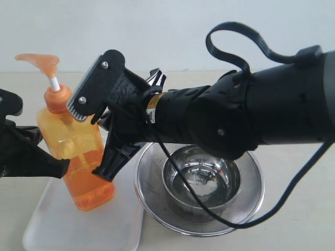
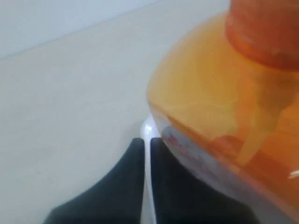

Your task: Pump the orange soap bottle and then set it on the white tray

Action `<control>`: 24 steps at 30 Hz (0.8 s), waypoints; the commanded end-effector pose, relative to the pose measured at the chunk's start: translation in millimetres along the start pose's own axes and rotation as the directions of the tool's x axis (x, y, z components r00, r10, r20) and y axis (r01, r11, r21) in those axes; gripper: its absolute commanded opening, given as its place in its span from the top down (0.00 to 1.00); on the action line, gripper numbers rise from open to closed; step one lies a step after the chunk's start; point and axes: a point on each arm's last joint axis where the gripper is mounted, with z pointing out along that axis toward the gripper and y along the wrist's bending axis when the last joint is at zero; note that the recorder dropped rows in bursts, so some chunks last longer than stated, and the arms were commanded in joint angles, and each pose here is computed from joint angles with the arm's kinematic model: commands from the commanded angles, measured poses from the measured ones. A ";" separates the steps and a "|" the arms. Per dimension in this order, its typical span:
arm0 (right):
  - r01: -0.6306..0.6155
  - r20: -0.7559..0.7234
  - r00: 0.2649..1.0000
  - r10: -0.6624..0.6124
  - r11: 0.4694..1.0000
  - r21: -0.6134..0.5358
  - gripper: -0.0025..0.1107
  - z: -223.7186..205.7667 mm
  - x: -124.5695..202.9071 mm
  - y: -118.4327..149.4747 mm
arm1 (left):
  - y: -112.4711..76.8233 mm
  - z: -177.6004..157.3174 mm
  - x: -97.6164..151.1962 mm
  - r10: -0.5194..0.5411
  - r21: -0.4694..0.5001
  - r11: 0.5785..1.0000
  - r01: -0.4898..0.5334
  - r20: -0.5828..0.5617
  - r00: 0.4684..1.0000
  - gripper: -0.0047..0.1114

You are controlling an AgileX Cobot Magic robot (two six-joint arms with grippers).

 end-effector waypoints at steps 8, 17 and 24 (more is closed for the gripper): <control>0.008 0.013 1.000 -0.008 0.999 -0.039 0.98 -1.6 -8.7 15.0 | -0.3 0.4 -2.0 0.050 0.003 0.999 -0.050 0.005 0.999 0.92; -0.004 -0.024 1.000 0.002 0.998 -0.056 0.98 -2.2 -5.7 16.4 | 3.1 0.3 -3.1 0.058 -0.035 0.998 -0.058 0.015 0.998 0.92; -0.004 -0.063 0.998 -0.001 0.997 -0.075 0.98 -2.5 -2.3 18.6 | 4.3 0.2 -3.5 0.065 -0.048 0.997 -0.064 0.018 0.998 0.92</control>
